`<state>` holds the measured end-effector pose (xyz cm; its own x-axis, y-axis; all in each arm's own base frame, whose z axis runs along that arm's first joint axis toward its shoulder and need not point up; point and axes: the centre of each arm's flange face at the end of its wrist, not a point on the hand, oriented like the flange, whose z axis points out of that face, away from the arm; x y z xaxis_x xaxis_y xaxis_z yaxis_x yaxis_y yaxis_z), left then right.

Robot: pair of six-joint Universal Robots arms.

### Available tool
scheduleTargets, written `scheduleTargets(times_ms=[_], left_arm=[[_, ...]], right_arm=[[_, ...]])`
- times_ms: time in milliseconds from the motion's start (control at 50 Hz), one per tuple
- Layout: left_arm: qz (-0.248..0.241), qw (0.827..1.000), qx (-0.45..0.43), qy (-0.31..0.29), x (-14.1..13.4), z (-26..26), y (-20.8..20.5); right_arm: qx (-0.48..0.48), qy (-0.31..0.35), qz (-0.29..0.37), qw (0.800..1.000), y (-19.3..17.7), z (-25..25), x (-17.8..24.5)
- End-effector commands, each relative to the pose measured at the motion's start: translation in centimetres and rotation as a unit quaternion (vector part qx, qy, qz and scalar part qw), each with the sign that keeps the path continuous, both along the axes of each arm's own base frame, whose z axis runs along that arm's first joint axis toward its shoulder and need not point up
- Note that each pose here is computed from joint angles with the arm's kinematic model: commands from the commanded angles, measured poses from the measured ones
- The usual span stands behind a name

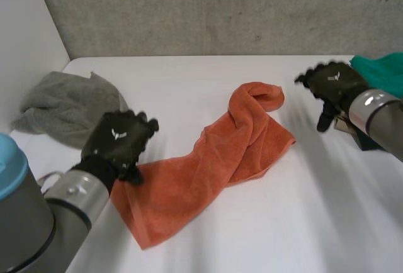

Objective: Fold the laundry.

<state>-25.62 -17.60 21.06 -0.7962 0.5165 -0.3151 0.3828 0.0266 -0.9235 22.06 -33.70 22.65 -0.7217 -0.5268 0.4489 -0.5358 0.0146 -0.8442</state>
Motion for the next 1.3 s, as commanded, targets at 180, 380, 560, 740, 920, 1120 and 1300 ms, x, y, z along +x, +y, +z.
scheduleTargets(times_ms=[180,380,560,740,920,1120,1300], left_arm=[[-0.014,0.993,0.1,-0.054,1.3,-3.8,3.7],[-0.021,0.989,0.128,-0.075,1.2,-5.9,4.2],[-0.02,0.992,0.105,-0.066,0.6,-6.9,3.1],[-0.022,0.992,0.104,-0.067,0.0,-7.9,2.4],[-0.016,0.999,0.025,-0.016,-0.7,-2.7,1.0],[0.004,0.981,-0.16,0.11,1.0,11.1,1.7],[0.041,0.977,-0.161,0.132,1.6,12.3,-1.8]], right_arm=[[0.063,-0.006,0.097,0.993,-1.1,-7.3,1.3],[0.051,-0.003,0.095,0.994,-3.2,-10.0,1.6],[0.016,0.002,0.1,0.995,-4.6,-11.5,1.9],[0.003,-0.011,0.103,0.995,-4.4,-10.8,2.9],[-0.009,-0.019,0.097,0.995,-3.4,-7.8,2.5],[-0.05,-0.026,0.065,0.996,-1.8,1.1,-0.3],[-0.103,-0.075,0.058,0.99,0.1,7.5,-0.5]])
